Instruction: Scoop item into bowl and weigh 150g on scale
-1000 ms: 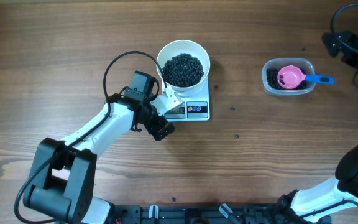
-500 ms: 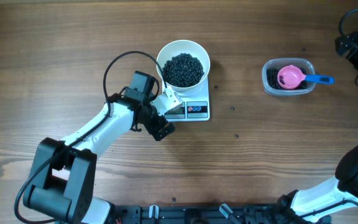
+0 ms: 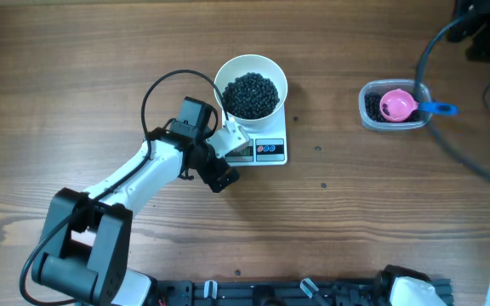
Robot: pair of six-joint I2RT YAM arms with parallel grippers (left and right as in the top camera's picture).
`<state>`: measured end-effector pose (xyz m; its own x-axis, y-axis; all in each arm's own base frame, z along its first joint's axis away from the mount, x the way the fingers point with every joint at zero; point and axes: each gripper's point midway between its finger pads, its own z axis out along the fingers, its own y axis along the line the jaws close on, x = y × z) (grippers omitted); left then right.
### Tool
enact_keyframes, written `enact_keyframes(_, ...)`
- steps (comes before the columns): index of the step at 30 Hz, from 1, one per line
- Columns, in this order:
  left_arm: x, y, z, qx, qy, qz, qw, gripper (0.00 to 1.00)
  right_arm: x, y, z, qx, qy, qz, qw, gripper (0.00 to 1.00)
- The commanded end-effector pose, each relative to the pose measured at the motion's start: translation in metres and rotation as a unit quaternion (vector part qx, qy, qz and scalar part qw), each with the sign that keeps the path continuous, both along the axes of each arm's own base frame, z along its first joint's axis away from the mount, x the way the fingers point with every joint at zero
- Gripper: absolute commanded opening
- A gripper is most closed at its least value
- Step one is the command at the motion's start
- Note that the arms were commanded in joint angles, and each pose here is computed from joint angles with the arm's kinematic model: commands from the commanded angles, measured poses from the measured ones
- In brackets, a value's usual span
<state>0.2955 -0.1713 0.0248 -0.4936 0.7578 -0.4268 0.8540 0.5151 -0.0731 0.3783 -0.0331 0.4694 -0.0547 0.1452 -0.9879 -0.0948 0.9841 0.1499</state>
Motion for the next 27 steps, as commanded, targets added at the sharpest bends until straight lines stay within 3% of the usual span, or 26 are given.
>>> enact_keyframes(1,-0.003,-0.002,-0.003,-0.006,0.005,-0.010,1.000,1.00,-0.033,0.047,0.021,-0.137,-0.053,0.048,0.988,1.00)
enact_keyframes(4,-0.003,-0.002,-0.003,-0.006,0.005,-0.010,1.000,1.00,-0.061,0.073,0.020,-0.153,-0.098,0.079,0.980,1.00)
enact_keyframes(7,-0.003,-0.002,-0.003,-0.006,0.005,-0.010,1.000,1.00,-0.080,0.082,-0.003,-0.155,-0.133,0.089,0.975,1.00)
enact_keyframes(15,-0.003,-0.002,-0.003,-0.006,0.005,-0.010,1.000,1.00,-0.153,0.087,-0.078,-0.168,-0.317,0.065,0.931,1.00)
enact_keyframes(22,-0.003,-0.002,-0.003,-0.006,0.005,-0.010,1.000,1.00,-0.190,0.081,-0.112,-0.167,-0.364,0.040,0.915,1.00)
enact_keyframes(27,-0.003,-0.002,-0.003,-0.006,0.005,-0.010,1.000,1.00,-0.191,0.078,-0.130,-0.162,-0.355,0.033,0.920,1.00)
